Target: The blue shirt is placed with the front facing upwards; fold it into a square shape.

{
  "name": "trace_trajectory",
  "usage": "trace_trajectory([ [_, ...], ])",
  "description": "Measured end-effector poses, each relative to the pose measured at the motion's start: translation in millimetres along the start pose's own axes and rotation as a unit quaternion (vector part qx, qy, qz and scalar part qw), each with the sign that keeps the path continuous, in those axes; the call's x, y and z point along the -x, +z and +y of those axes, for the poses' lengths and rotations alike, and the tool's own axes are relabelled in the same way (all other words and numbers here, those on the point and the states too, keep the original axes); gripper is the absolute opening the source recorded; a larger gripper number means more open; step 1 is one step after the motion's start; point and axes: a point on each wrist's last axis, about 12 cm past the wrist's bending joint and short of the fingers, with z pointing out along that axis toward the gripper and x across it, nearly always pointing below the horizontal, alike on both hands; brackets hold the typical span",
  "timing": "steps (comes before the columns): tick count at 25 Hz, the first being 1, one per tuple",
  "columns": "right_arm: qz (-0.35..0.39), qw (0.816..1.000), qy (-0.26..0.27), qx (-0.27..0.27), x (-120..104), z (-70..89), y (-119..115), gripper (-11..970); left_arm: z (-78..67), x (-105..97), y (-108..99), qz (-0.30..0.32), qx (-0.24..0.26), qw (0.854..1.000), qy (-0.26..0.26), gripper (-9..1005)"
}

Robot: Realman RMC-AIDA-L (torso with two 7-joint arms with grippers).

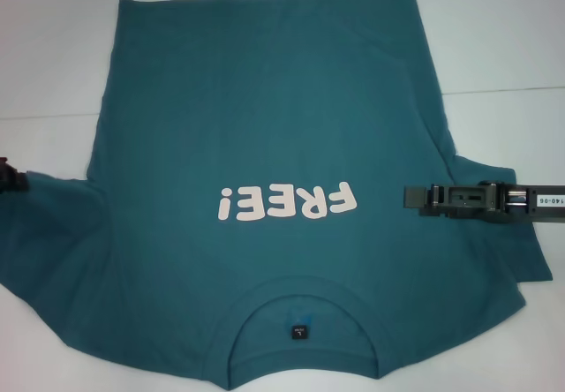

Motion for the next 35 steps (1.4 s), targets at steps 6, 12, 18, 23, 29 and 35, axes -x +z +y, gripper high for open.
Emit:
trace_trajectory([
  [6,0.0,1.0,0.0,0.0,0,0.1,0,867,-18.2,-1,0,0.036,-0.029,0.999,0.005,52],
  [12,0.0,1.0,0.0,-0.001,0,-0.3,1,867,-49.4,-1,8,0.069,-0.039,0.997,0.023,53],
  [18,0.001,1.0,0.001,-0.001,-1,-0.5,1,867,-76.6,0,20,0.076,-0.053,0.995,0.034,55],
  [23,0.0,1.0,0.0,-0.002,-1,-0.8,1,868,-89.4,1,31,0.069,-0.058,0.996,0.024,56],
  [29,0.0,1.0,0.0,-0.003,-1,-0.9,1,868,-101.1,-3,49,0.065,-0.059,0.996,0.011,58],
  [35,0.0,1.0,0.002,-0.002,-3,-1.4,0,868,-109.1,-10,62,0.06,-0.059,0.996,0.008,59],
])
